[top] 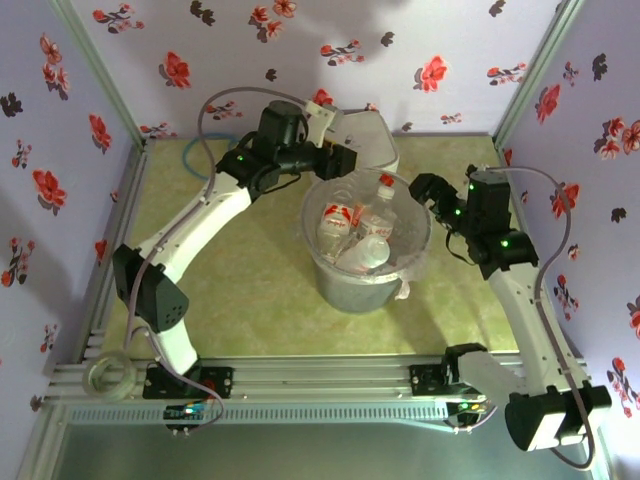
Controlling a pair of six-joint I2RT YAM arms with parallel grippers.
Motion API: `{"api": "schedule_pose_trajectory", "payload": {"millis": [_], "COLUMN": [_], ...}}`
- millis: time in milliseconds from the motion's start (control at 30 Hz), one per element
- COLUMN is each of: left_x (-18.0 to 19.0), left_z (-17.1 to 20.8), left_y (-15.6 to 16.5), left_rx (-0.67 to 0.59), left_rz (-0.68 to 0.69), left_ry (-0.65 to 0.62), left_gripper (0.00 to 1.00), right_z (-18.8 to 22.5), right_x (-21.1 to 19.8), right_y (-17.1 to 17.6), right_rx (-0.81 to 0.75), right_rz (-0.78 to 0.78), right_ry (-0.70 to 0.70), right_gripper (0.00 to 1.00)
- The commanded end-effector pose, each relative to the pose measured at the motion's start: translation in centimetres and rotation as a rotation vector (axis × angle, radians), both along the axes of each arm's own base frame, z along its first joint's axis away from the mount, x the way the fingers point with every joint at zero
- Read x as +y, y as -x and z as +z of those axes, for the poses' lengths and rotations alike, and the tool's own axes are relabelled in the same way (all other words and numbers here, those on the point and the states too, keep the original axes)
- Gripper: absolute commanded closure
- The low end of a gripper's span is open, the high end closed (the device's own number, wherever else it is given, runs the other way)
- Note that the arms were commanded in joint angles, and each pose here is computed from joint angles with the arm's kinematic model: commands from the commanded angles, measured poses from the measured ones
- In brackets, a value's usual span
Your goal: Put the plastic bottles in the bin
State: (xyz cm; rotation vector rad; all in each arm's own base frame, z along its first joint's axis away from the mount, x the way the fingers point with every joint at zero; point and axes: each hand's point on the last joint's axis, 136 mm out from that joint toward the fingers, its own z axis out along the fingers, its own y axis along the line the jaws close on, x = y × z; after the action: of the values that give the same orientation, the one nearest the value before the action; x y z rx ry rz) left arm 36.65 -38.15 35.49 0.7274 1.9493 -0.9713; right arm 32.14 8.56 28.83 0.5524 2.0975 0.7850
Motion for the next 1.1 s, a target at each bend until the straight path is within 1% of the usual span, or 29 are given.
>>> {"api": "schedule_pose_trajectory", "payload": {"millis": [0,133,300,467,567,667,733,833,900,967,1067], "left_x": [-0.3,1.3,3.8,7.1,9.1,10.6,11.2,11.8,12.6,13.4,13.9], "left_z": [-2.8,-0.4,2.7,4.9,5.1,3.9,2.8,0.5,-1.9,-4.7,-8.9], "left_y": [1.4,0.9,0.6,0.4,0.2,-0.3,-0.8,-1.4,-2.2,-2.9,-3.1], "left_rx": [0.114,0.076,0.015,-0.028,-0.034,-0.011,0.013,0.058,0.088,0.112,0.171], "left_rz": [-0.043,-0.012,0.03,0.086,0.128,0.164,0.186,0.216,0.272,0.329,0.35], "left_ry": [-0.045,-0.008,0.035,0.08,0.092,0.083,0.084,0.074,0.036,-0.034,-0.111], "left_gripper": [0.41,0.3,0.19,0.12,0.08,0.06,0.07,0.07,0.08,0.09,0.08], "right_z": [0.4,0.7,0.6,1.2,3.6,7.4,9.6,11.5,11.3,10.4,10.0], "right_x": [0.3,0.2,0.2,0.1,0.0,1.0,2.3,4.4,5.5,5.9,5.8], "right_y": [-0.2,-0.1,-0.1,0.2,0.9,2.4,3.6,5.5,6.1,6.1,5.5], "right_rx": [-0.021,-0.027,-0.025,-0.041,-0.111,-0.223,-0.287,-0.356,-0.356,-0.329,-0.321], "right_rz": [0.017,0.015,0.017,0.021,0.036,0.12,0.212,0.334,0.383,0.393,0.368], "right_ry": [-0.026,-0.017,-0.01,0.007,0.025,0.034,0.051,0.099,0.161,0.226,0.242], "right_gripper": [0.07,0.07,0.07,0.07,0.07,0.07,0.08,0.09,0.1,0.1,0.1]}}
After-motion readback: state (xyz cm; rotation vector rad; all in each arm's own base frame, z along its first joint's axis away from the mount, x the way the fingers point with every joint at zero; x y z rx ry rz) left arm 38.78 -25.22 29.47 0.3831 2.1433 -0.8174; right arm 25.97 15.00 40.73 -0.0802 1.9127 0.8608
